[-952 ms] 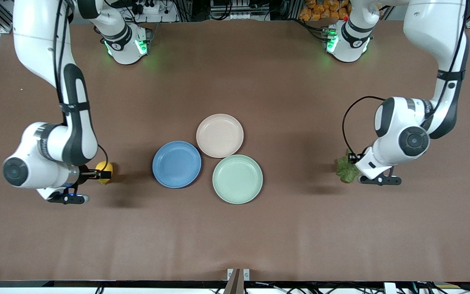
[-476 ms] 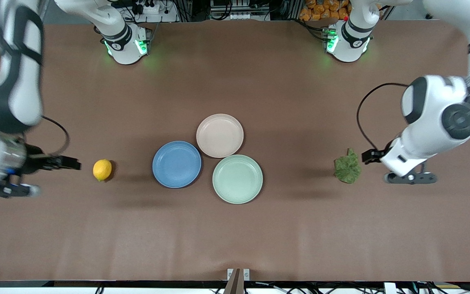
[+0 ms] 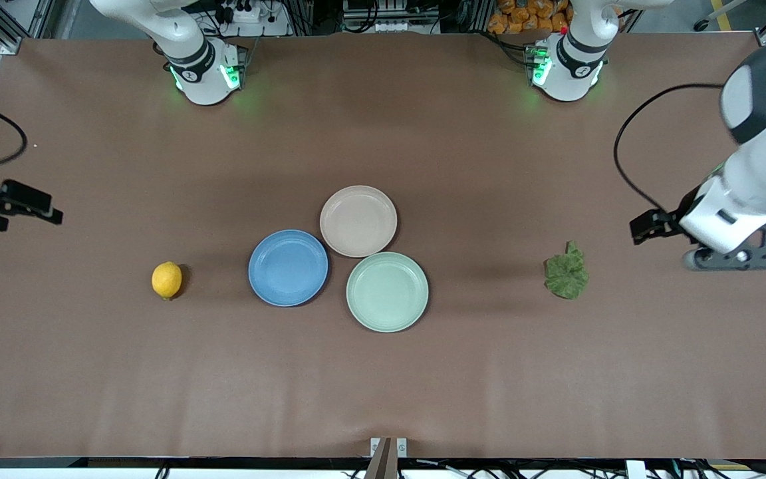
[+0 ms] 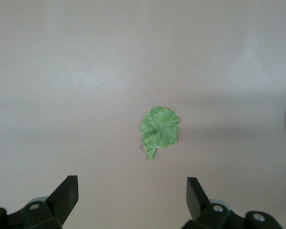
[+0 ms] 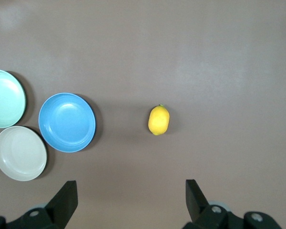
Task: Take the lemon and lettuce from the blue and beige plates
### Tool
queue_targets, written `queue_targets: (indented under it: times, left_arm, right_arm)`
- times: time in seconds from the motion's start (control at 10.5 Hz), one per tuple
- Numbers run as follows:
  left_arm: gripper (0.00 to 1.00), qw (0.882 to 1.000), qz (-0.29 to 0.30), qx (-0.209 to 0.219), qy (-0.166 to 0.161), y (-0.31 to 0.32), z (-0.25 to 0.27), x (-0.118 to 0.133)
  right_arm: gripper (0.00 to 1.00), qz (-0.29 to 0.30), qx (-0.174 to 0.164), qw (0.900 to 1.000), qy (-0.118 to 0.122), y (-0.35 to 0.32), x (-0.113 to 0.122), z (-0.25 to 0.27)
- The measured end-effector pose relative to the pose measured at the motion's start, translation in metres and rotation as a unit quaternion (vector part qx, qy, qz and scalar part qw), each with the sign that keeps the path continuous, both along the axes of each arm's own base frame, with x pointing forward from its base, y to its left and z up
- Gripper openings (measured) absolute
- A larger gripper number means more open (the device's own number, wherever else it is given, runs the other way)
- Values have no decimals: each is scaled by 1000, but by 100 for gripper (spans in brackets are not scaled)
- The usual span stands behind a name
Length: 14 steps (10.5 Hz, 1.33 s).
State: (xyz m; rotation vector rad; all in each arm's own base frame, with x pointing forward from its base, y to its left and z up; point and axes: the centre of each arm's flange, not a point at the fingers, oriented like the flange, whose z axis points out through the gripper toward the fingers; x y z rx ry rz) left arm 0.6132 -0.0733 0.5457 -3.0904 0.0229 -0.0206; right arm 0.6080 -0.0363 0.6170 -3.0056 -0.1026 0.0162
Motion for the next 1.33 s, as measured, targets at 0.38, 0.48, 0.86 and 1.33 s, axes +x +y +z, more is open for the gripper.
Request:
queue_targets:
  times: [0.38, 0.48, 0.86, 1.33]
  left_arm:
    - [100, 1000, -11, -12, -9, -11, 54, -28]
    - [100, 1000, -9, -22, -7, -10, 64, -36]
    - [100, 999, 5, -49, 4, 3, 76, -46]
    - [100, 999, -5, -51, 17, -8, 76, -53]
  right_arm:
    - [100, -4, -7, 1000, 17, 21, -15, 4]
    - [100, -11, -29, 999, 20, 33, -18, 5]
    - [100, -33, -78, 996, 19, 43, -23, 9]
    - [100, -59, -85, 995, 16, 16, -18, -10]
